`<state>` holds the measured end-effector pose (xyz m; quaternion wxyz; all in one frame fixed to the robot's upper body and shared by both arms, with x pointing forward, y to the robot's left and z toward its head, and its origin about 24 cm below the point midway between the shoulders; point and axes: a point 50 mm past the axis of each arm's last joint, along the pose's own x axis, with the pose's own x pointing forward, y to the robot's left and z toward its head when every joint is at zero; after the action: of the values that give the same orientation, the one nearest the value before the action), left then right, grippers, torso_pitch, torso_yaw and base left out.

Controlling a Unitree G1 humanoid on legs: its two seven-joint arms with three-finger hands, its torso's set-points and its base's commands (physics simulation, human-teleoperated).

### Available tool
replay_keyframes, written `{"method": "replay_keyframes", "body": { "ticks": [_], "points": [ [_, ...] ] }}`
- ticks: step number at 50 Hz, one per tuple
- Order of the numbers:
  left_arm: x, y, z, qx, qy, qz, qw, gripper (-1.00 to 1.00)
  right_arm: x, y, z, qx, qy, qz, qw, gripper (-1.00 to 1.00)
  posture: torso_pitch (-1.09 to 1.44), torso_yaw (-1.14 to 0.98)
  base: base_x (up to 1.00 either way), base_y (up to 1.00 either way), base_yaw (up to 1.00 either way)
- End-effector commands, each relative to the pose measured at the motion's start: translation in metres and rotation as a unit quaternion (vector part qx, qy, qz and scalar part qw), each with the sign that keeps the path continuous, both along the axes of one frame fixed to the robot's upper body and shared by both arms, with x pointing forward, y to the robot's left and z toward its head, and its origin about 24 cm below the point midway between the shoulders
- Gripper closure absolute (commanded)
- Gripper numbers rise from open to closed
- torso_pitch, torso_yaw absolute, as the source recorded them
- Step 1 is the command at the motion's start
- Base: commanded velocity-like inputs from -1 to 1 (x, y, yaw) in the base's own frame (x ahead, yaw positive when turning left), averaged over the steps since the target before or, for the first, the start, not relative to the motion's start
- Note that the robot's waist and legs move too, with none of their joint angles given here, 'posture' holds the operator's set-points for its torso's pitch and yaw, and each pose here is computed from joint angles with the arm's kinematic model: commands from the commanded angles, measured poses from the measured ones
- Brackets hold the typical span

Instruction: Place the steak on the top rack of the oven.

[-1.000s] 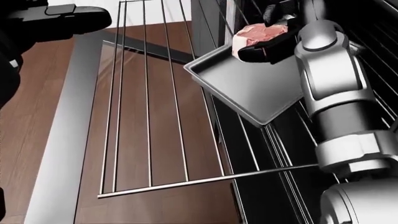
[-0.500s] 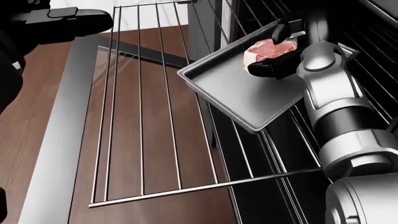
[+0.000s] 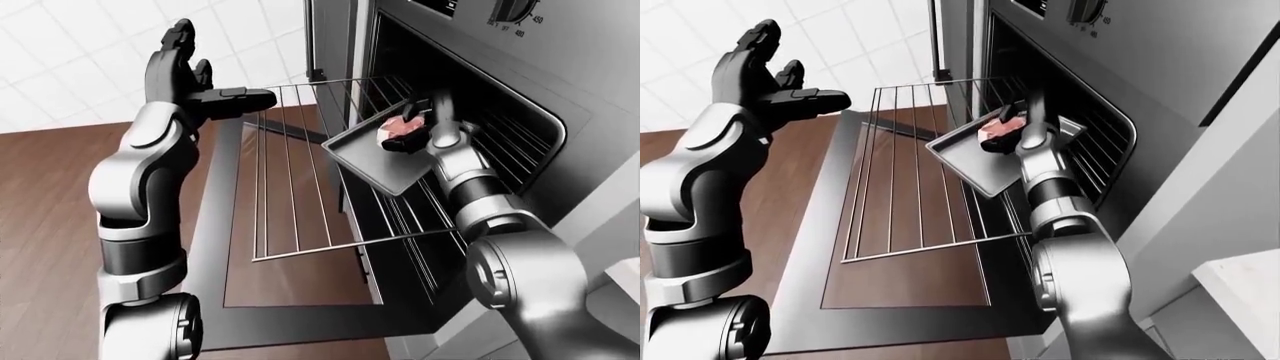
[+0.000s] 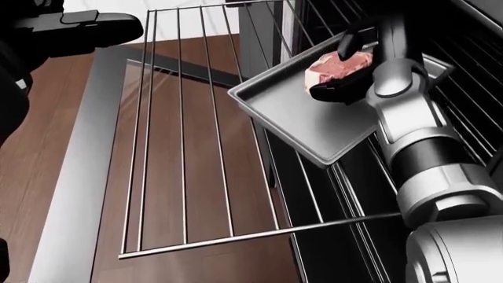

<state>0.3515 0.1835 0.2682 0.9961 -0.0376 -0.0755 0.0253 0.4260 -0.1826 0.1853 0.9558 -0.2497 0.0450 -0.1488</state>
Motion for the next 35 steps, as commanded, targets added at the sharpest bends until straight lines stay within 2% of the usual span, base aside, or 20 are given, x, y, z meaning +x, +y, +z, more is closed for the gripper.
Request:
{"method": "replay_keyframes", "body": {
  "ticks": [1,14,15,20,21,22,23,25,27,30,31,32,34,35],
  "points": [
    [-0.006,0.000,0.022,0.001,-0.050,0.000,0.9988,-1.00,0.003,0.003,0.037,-0.003,-0.074,0.008,0.9972,1.00,0.00,0.00,0.00,0.00,0.00],
    [-0.006,0.000,0.021,0.001,-0.049,-0.001,0.9988,-1.00,0.002,0.003,0.030,0.005,-0.076,0.004,0.9971,1.00,0.00,0.00,0.00,0.00,0.00],
    [-0.006,0.000,0.021,0.001,-0.049,-0.001,0.9988,-1.00,0.002,0.003,0.030,0.006,-0.076,0.004,0.9970,0.78,0.00,0.00,0.00,0.00,0.00],
    [-0.005,0.000,0.021,0.001,-0.049,-0.001,0.9988,-1.00,0.002,0.003,0.028,0.008,-0.077,0.004,0.9970,0.69,0.00,0.00,0.00,0.00,0.00],
    [-0.005,0.000,0.021,0.001,-0.049,-0.001,0.9988,-1.00,0.002,0.002,0.027,0.008,-0.077,0.004,0.9970,0.57,0.00,0.00,0.00,0.00,0.00],
    [-0.005,-0.001,0.020,0.001,-0.049,-0.001,0.9988,-1.00,0.002,0.003,0.027,0.009,-0.077,0.004,0.9970,0.32,0.00,0.00,0.00,0.00,0.00],
    [-0.005,-0.001,0.020,0.001,-0.049,-0.001,0.9988,-1.00,0.002,0.002,0.027,0.009,-0.077,0.004,0.9970,0.19,0.00,0.00,0.00,0.00,0.00],
    [-0.004,-0.001,0.020,0.001,-0.049,-0.001,0.9988,-1.00,0.002,0.002,0.027,0.010,-0.077,0.003,0.9970,0.09,0.00,0.00,0.00,0.00,0.00],
    [-0.004,-0.002,0.020,0.001,-0.049,-0.002,0.9988,-1.00,0.002,0.002,0.026,0.011,-0.077,0.003,0.9969,-0.26,0.00,0.00,0.00,0.00,0.00],
    [-0.004,-0.001,0.019,0.001,-0.048,-0.002,0.9988,-1.00,0.002,0.002,0.026,0.011,-0.077,0.003,0.9969,-0.40,0.00,0.00,0.00,0.00,0.00],
    [-0.004,-0.001,0.019,0.001,-0.048,-0.002,0.9988,-1.00,0.002,0.002,0.025,0.012,-0.077,0.004,0.9969,-0.51,0.00,0.00,0.00,0.00,0.00],
    [-0.004,-0.001,0.019,0.002,-0.048,-0.002,0.9988,-1.00,0.002,0.002,0.025,0.012,-0.078,0.004,0.9969,-0.82,0.00,0.00,0.00,0.00,0.00],
    [-0.004,-0.001,0.019,0.001,-0.048,-0.002,0.9988,-1.00,0.002,0.003,0.026,0.012,-0.078,0.004,0.9968,-0.87,0.00,0.00,0.00,0.00,0.00],
    [-0.004,-0.002,0.019,0.001,-0.048,-0.002,0.9988,-1.00,0.002,0.002,0.025,0.013,-0.079,0.004,0.9968,-1.00,0.00,0.00,0.00,0.00,0.00]
  ]
}}
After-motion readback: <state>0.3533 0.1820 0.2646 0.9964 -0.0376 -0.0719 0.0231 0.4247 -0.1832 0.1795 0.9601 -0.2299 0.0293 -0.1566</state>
